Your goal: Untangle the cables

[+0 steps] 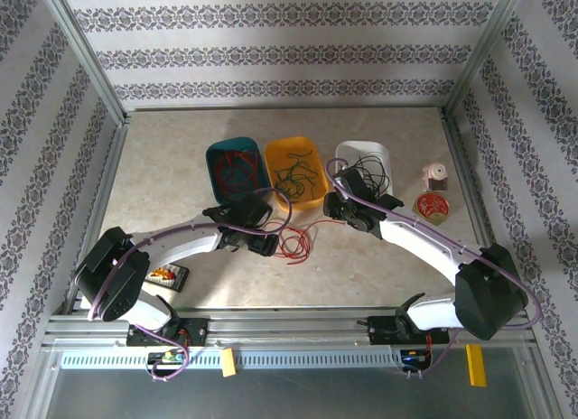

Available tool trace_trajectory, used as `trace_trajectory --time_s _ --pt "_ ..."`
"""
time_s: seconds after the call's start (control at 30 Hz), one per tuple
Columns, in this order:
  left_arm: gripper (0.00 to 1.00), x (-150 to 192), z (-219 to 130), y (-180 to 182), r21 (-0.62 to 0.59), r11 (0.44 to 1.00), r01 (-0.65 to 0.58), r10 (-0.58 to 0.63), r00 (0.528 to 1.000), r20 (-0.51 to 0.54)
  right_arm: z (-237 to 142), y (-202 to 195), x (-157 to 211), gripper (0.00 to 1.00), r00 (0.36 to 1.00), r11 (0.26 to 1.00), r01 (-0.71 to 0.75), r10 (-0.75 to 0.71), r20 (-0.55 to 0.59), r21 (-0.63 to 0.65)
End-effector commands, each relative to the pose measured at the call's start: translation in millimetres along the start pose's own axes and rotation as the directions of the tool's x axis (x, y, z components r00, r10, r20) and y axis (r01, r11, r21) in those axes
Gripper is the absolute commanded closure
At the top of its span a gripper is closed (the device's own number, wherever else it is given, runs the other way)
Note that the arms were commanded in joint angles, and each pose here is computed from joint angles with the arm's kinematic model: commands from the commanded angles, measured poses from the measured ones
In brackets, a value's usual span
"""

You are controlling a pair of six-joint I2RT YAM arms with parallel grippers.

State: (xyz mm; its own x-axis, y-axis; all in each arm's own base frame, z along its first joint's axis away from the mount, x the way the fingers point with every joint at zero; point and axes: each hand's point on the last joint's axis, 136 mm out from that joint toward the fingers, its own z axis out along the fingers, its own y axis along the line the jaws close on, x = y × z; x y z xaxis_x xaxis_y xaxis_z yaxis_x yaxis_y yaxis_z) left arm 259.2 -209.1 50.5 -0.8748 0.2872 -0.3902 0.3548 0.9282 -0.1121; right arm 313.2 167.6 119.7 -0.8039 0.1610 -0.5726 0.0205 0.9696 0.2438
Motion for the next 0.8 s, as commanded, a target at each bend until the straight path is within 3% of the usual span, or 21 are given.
trace_trajectory --time_s 0.0,0.27,0.4,0.53,0.77 --pt "0.17 -7.5 7.7 4.8 0.054 0.995 0.08 -0.08 0.997 0.006 -1.6 2.1 -8.3 0.59 0.999 1.0 -0.026 0.026 0.032 -0.001" --pt "0.32 -14.7 32.1 16.4 -0.026 1.0 -0.003 0.001 0.999 -0.049 -11.1 -2.4 -13.3 0.59 0.998 1.0 -0.011 0.011 0.063 0.006" --pt "0.41 -17.7 36.8 28.9 -0.106 0.994 -0.01 0.005 0.999 -0.048 -14.4 -4.5 -15.6 0.59 0.997 1.0 -0.012 0.012 0.078 0.01" --pt "0.53 -11.0 42.7 27.6 -0.108 0.994 -0.005 -0.003 0.997 -0.074 -15.3 -6.4 -16.7 0.59 0.996 1.0 -0.017 0.016 0.087 0.015" --pt "0.97 0.8 52.8 20.5 -0.121 0.992 -0.034 0.022 0.995 -0.1 -16.9 -6.9 -19.0 0.59 0.995 1.0 -0.027 0.025 0.1 0.011"
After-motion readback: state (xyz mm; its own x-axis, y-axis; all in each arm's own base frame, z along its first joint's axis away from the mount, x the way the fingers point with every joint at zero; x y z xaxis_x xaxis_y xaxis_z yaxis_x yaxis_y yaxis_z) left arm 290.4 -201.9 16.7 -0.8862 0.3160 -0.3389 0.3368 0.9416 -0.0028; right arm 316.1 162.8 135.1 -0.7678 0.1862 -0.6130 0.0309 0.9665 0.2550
